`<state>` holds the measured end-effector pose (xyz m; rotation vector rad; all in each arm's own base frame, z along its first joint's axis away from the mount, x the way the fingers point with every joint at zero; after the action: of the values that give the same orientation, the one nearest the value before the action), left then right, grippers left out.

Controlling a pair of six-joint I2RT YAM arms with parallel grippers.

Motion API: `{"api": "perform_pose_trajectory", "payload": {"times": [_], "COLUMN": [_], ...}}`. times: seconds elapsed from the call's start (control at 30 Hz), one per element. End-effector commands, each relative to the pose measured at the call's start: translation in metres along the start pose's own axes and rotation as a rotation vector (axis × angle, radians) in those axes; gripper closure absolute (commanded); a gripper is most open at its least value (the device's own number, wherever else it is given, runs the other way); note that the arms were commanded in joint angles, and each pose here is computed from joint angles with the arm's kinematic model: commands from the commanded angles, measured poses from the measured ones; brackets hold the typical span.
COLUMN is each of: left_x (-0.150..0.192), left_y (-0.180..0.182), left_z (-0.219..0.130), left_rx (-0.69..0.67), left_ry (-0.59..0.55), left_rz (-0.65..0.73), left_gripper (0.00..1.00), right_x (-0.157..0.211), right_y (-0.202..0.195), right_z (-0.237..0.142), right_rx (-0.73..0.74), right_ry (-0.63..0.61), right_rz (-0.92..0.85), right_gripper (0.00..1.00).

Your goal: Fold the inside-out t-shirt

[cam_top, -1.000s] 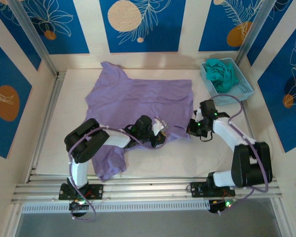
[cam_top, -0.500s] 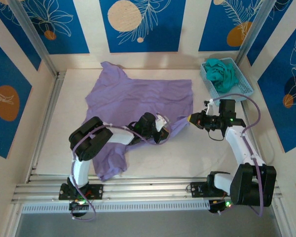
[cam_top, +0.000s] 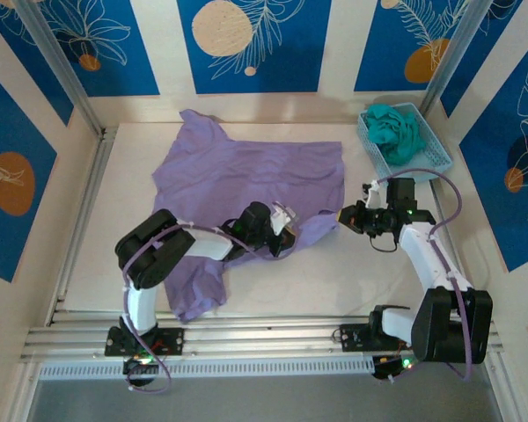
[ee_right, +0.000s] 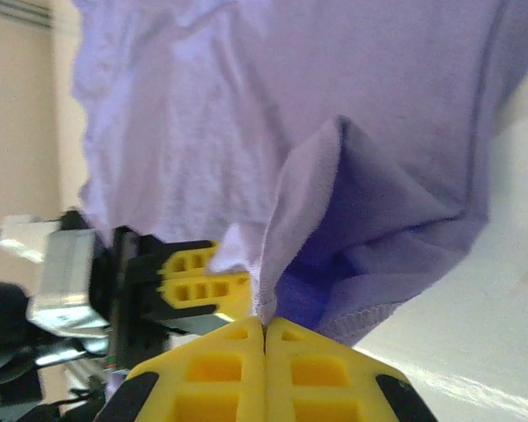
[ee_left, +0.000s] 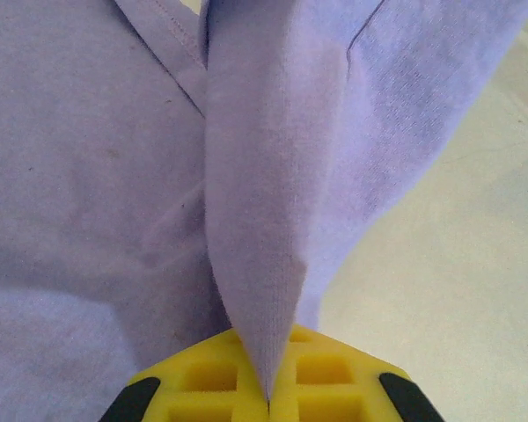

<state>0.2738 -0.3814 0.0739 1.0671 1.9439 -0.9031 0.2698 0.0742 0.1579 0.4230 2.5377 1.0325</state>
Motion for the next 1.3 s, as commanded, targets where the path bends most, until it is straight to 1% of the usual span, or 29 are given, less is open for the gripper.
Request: {"api": "perform_pose_trajectory", "payload": {"times": [0.0, 0.13, 0.33, 0.6, 0.67, 0.83, 1.03, 1.13, 1.27], "left_x": [-0.016, -0.004, 0.015, 0.02, 0.018, -0.001, -0.025, -0.031, -0.03], "left_y": [-0.009, -0.016, -0.022, -0.022, -0.024, -0.025, -0.018, -0.015, -0.016], "left_z": [-0.013, -0.013, -0.01, -0.01, -0.011, -0.016, -0.028, -0.032, -0.031], "left_rx": [0.047, 0.082, 0.062, 0.043, 0.051, 0.046, 0.027, 0.02, 0.033], "left_ry": [-0.094, -0.073, -0.003, 0.021, 0.012, -0.036, -0.093, -0.107, -0.096], "left_rz": [0.046, 0.07, 0.13, 0.165, 0.163, 0.137, 0.107, 0.114, 0.144], "left_gripper": [1.0, 1.0, 1.0, 1.0, 1.0, 1.0, 1.0, 1.0, 0.99], "right_x": [0.009, 0.022, 0.039, 0.044, 0.04, 0.024, 0.009, 0.005, 0.004], "right_y": [-0.014, -0.021, -0.033, -0.038, -0.033, -0.004, 0.022, 0.031, 0.036], "right_z": [0.003, 0.012, 0.023, 0.022, 0.019, 0.004, -0.015, -0.021, -0.025], "right_rx": [0.107, 0.129, 0.159, 0.174, 0.161, 0.066, 0.033, 0.016, 0.005], "right_ry": [0.023, 0.059, 0.106, 0.117, 0.104, 0.053, 0.005, -0.01, -0.027], "right_rz": [0.008, 0.038, 0.087, 0.089, 0.083, 0.014, -0.073, -0.103, -0.135], "right_gripper": [1.0, 1.0, 1.0, 1.0, 1.0, 1.0, 1.0, 1.0, 1.0]}}
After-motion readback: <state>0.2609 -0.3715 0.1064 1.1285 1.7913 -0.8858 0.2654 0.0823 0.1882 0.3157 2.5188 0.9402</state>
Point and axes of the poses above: each hand's point on the last joint's axis, 136 mm out from that joint toward the fingers, its own z axis out along the fingers, its own y axis along the line the jaws close on, x = y × z, the point moved 3 cm from there along -z, back along the fingers, and after that the axes turned 5 degrees about z, right-handed, at the moved point
